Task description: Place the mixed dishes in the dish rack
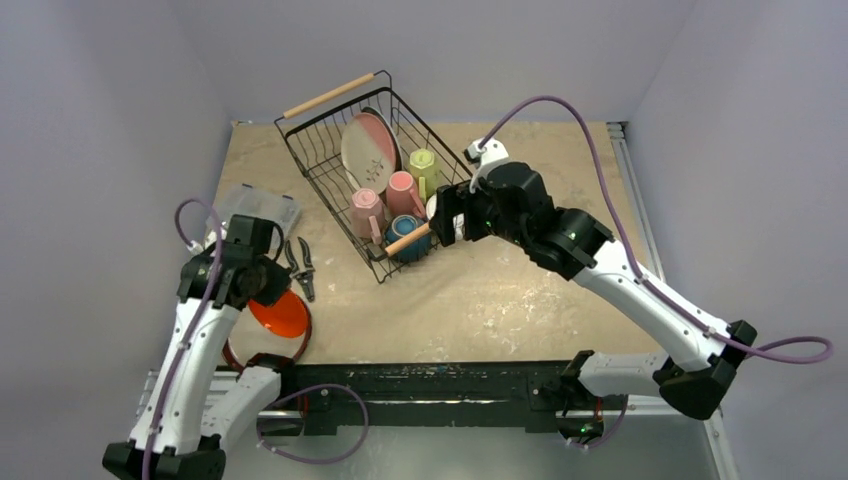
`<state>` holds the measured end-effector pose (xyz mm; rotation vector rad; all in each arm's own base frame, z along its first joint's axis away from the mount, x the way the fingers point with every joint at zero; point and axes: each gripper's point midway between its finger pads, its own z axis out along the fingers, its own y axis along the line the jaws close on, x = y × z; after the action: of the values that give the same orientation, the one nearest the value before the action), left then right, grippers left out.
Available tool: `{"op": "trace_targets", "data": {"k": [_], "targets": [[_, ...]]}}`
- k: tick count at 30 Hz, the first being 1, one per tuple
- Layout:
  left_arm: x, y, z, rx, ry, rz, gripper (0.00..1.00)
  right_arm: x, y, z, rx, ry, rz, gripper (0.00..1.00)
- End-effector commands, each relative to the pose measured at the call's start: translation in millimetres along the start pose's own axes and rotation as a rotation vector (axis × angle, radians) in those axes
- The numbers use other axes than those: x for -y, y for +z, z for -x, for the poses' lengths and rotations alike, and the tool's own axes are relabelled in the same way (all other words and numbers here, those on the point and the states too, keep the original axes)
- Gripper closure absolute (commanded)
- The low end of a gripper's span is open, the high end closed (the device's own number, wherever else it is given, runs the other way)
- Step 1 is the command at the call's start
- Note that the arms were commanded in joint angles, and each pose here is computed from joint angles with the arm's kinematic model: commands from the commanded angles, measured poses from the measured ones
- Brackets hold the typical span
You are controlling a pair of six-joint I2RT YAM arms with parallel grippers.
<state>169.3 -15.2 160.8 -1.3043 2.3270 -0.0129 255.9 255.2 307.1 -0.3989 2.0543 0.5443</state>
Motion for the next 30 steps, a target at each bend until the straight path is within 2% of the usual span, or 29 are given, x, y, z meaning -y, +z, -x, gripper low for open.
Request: {"op": "trace_targets", "data": {"k": [1,5,9,14,18,25,30], "targets": [[31.8,-55.8,-2.4,-0.083,-0.130,-0.234,1.00,-38.7,0.7,29.4,0.054,-0.043,0.178,0.15],[66.2,-93.5,-9.6,-0.197,-0.212,-0.430,1.00,-73.5,7.1,32.1,0.042,-0.064,0.285,0.15],[88.7,-114.7,-14.6,-0.287,-0.302,-0.559,1.00,-121.0,8.1,24.5,0.018,-0.107,0.383,0.15],[104.0,-126.5,-23.1,-0.404,-0.427,-0.651,1.00,-173.6,11.8,5.1,-0.012,-0.161,0.445,0.16],[103.2,-139.8,-20.2,-0.418,-0.466,-0.671,1.00,-190.9,21.0,-9.1,-0.012,-0.218,0.406,0.18],[102.2,-142.9,-27.3,-0.492,-0.512,-0.622,1.00,-191.3,42.6,-15.3,0.025,-0.338,0.289,0.34],[104.3,-152.1,-19.7,-0.471,-0.505,-0.600,1.00,-183.5,56.5,-7.1,0.061,-0.366,0.193,0.72]]}}
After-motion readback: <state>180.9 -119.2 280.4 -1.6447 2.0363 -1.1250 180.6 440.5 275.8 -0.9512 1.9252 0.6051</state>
